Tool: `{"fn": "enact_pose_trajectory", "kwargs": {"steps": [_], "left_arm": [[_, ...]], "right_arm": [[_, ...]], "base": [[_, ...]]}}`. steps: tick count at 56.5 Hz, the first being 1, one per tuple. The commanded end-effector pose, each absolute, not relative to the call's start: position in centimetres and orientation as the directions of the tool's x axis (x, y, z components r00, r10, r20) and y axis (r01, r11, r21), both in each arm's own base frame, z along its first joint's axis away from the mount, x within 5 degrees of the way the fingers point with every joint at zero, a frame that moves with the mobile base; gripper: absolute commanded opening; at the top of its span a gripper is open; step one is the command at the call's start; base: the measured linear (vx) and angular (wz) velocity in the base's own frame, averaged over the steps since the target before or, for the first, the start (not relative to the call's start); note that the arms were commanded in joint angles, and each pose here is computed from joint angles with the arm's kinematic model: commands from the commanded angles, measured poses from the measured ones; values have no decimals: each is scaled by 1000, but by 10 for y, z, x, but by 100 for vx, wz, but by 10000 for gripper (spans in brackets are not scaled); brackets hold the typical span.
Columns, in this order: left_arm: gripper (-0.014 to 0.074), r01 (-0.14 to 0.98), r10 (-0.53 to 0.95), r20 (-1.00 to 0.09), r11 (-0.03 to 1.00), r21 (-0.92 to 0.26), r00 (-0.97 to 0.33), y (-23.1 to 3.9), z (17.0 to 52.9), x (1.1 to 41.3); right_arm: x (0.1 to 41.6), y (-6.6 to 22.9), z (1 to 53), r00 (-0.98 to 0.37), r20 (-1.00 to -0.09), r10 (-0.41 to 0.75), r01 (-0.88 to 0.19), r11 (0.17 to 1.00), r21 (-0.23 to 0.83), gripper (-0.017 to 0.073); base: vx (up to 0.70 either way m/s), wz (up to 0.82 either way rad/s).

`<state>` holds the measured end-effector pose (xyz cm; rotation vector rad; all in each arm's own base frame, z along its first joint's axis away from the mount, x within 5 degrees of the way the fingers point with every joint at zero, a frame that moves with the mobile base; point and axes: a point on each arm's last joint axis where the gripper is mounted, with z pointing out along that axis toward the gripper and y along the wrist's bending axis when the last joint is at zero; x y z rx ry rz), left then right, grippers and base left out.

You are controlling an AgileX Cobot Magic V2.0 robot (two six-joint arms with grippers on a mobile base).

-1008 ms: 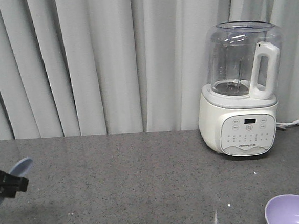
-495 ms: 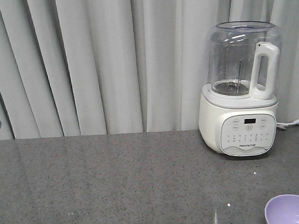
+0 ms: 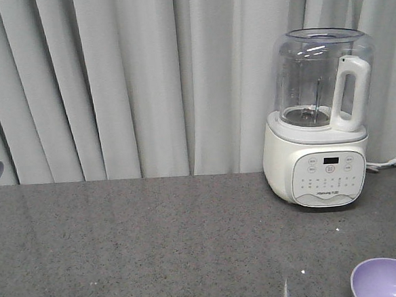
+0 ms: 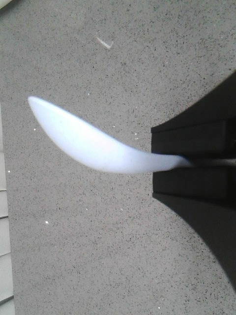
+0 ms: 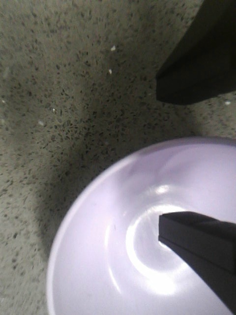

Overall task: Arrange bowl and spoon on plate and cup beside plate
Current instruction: 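Grasp the lavender bowl rim with the right gripper and lift it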

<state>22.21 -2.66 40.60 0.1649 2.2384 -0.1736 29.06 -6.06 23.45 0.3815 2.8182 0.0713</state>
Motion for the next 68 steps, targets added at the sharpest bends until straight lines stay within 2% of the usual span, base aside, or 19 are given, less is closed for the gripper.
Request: {"fn": "enact_pose_trajectory", "kwargs": {"steps": [1, 6, 14, 20, 27, 33, 41, 51, 59, 60, 68], "left_arm": [[-3, 179, 29, -846, 981, -79, -532, -27, 423, 220], [-3, 179, 29, -847, 981, -79, -530, -27, 423, 220], [-2, 179, 28, -849, 981, -79, -528, -27, 423, 220], [0, 178, 26, -854, 981, -78, -520, -27, 424, 221], [0, 176, 24, -861, 981, -77, -509, -27, 425, 222], [0, 177, 19, -864, 981, -81, -503, -27, 426, 222], [0, 171, 13, -881, 982, -77, -474, -26, 423, 215], [0, 164, 12, -921, 985, -57, -390, -23, 406, 185], [0, 165, 26, -955, 986, -24, -295, -19, 397, 148], [0, 165, 25, -967, 986, -18, -253, -18, 393, 126], [0, 166, 22, -979, 986, -12, -202, -16, 385, 99]], "right_arm": [[300, -65, 245, -900, -360, 247, 234, 969, 80, 446], [302, -66, 239, -906, -347, 244, 231, 970, 78, 321], [302, -66, 241, -904, -363, 226, 217, 974, 66, -15], [299, -65, 256, -883, -424, 201, 198, 979, 52, -14], [289, -47, 291, -817, -571, 83, 90, 996, 16, -11], [271, -17, 336, -675, -734, -71, -64, 997, -38, -10], [235, 15, 387, -441, -885, -150, -191, 979, -71, -10], [193, 27, 417, -277, -950, -142, -236, 969, -76, -9], [159, 23, 409, -186, -976, -110, -210, 975, -70, -9], [137, 21, 403, -137, -985, -103, -199, 977, -75, -9], [112, 19, 396, -89, -991, -100, -194, 978, -81, -9]], "base": [[0, 0], [0, 0], [0, 0], [0, 0], [0, 0], [0, 0], [0, 0], [0, 0], [0, 0], [0, 0], [0, 0]]}}
